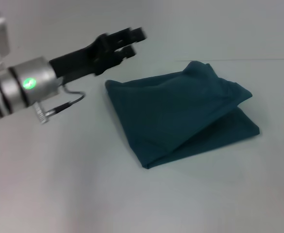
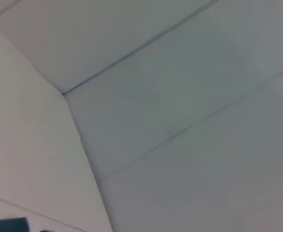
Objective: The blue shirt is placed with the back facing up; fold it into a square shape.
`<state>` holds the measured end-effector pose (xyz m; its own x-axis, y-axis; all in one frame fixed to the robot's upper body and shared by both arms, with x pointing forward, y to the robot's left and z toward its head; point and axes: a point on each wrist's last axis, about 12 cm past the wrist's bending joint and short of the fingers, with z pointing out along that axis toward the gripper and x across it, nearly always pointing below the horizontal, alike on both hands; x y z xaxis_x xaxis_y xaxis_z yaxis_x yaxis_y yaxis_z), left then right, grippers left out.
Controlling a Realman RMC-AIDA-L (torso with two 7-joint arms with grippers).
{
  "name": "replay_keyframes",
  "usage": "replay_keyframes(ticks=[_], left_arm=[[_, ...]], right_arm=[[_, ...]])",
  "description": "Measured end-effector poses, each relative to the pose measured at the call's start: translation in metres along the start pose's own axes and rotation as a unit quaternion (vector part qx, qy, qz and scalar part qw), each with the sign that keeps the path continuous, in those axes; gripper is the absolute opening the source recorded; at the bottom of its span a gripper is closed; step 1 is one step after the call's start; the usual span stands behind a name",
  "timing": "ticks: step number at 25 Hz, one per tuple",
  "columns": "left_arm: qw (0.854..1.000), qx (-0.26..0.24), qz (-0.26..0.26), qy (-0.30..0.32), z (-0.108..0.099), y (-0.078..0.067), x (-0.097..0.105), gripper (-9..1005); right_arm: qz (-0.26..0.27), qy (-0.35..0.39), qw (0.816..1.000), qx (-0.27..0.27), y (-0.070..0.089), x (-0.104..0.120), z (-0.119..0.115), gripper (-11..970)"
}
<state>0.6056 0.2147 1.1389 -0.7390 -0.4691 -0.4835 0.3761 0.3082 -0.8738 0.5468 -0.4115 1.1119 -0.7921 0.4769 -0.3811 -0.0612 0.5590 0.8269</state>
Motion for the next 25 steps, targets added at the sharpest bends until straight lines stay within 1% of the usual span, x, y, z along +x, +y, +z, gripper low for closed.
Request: replay_keyframes(ticks=[3, 5, 7, 10, 12, 15, 17, 20, 23, 25], left_arm=[[1.0, 0.0, -0.02, -0.01, -0.022, 0.009, 0.003, 646], [0.999, 0.001, -0.035, -0.025, -0.039, 0.014, 0.005, 646], [0.999, 0.002, -0.042, -0.034, -0.049, 0.017, 0.007, 637], [0.998, 0.003, -0.048, -0.03, -0.057, 0.02, 0.011, 632], [0.999, -0.004, -0.048, -0.012, -0.063, 0.022, 0.016, 632], [0.998, -0.027, -0.052, 0.021, -0.07, 0.027, 0.022, 632], [0.997, -0.043, -0.059, 0.029, -0.081, 0.033, 0.026, 632], [0.996, -0.052, -0.069, 0.009, -0.097, 0.04, 0.031, 632], [0.996, -0.055, -0.07, -0.006, -0.106, 0.042, 0.033, 632], [0.996, -0.057, -0.069, -0.014, -0.111, 0.044, 0.033, 632]], right_arm=[[-0.011, 0.02, 1.0, 0.009, 0.012, -0.014, 0.009, 809], [-0.007, 0.032, 0.999, 0.017, 0.019, -0.024, 0.013, 809], [0.004, 0.052, 0.998, 0.026, 0.029, -0.034, 0.018, 809], [0.021, 0.069, 0.997, 0.028, 0.043, -0.046, 0.022, 809], [0.035, 0.074, 0.996, 0.024, 0.051, -0.053, 0.025, 809], [0.059, 0.077, 0.995, 0.017, 0.063, -0.061, 0.03, 809], [0.071, 0.083, 0.994, 0.01, 0.07, -0.062, 0.036, 809], [0.093, 0.105, 0.99, 0.0, 0.076, -0.057, 0.053, 809], [0.112, 0.117, 0.987, 0.005, 0.078, -0.052, 0.069, 809], [0.12, 0.117, 0.986, 0.015, 0.078, -0.05, 0.075, 809]])
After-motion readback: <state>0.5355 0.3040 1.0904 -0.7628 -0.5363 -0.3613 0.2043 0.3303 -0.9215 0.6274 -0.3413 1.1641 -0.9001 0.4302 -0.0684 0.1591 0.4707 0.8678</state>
